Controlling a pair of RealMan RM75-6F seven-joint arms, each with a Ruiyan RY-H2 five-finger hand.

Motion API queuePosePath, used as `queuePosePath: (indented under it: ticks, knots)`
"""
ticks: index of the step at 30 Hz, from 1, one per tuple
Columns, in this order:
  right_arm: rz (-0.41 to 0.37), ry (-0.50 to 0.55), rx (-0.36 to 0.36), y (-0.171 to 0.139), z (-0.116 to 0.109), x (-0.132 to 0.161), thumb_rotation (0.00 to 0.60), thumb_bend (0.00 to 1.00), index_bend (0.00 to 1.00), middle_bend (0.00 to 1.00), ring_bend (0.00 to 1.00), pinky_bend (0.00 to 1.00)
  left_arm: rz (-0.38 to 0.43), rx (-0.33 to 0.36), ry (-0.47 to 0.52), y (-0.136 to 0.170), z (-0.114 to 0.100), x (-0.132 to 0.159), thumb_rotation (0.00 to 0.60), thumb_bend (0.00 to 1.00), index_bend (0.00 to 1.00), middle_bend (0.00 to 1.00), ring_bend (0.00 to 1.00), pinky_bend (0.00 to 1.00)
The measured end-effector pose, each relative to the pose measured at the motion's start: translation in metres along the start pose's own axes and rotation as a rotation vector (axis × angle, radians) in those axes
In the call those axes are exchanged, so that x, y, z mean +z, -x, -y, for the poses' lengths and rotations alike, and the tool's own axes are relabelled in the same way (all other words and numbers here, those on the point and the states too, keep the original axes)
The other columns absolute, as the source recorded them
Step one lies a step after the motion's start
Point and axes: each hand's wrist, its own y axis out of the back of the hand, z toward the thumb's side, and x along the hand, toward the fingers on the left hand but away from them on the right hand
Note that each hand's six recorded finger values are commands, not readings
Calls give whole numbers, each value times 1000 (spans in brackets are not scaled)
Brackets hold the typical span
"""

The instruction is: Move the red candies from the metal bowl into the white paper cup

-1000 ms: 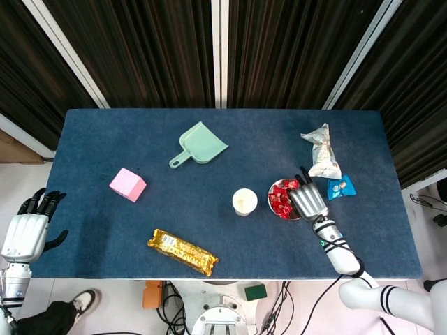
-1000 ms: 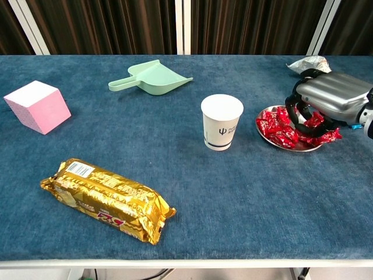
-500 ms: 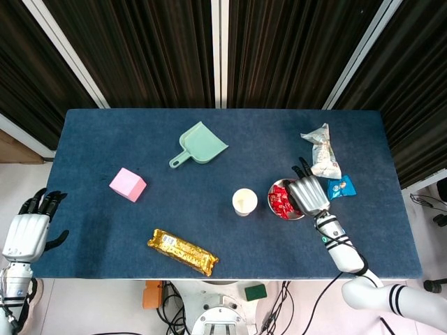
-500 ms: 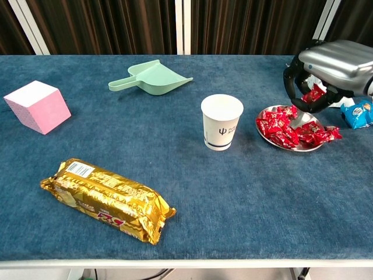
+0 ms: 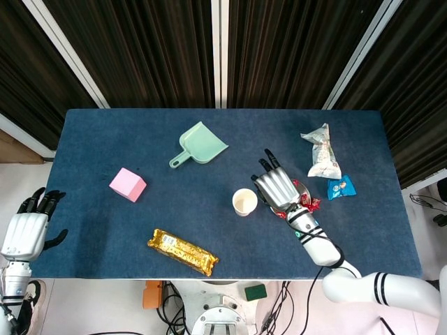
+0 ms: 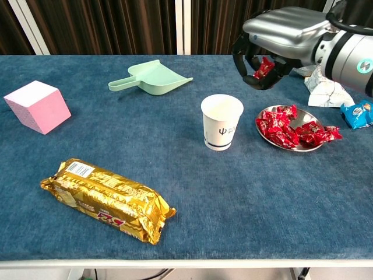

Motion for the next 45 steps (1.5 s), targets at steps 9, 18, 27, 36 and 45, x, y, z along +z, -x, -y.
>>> queuePosePath:
  ticks: [9,18,27,36,45]
  knots:
    - [-46,-21,-33,19,9,35,600,589,876,737,184,0,4,12,12,3,-4,-2,600,185,173,155,57,204]
    - [-94,-24,-34,22,16,43,600,509,649,511,134,0,9,13,17,4,-5,-4,600,186,172,155,57,204]
    - [-121,-9,-39,18,14,42,600,477,379,307,16,0,12,6,11,4,-3,-3,600,185,173,155,57,204]
    - [-56,15,-76,-2,1,-3,600,412,305,267,1,0,11,0,10,3,-2,-2,600,185,172,155,57,204]
    - [86,1,176,-37,35,-81,600,315,244,29,0,0,12,-6,5,3,-1,0,600,185,173,155,57,204]
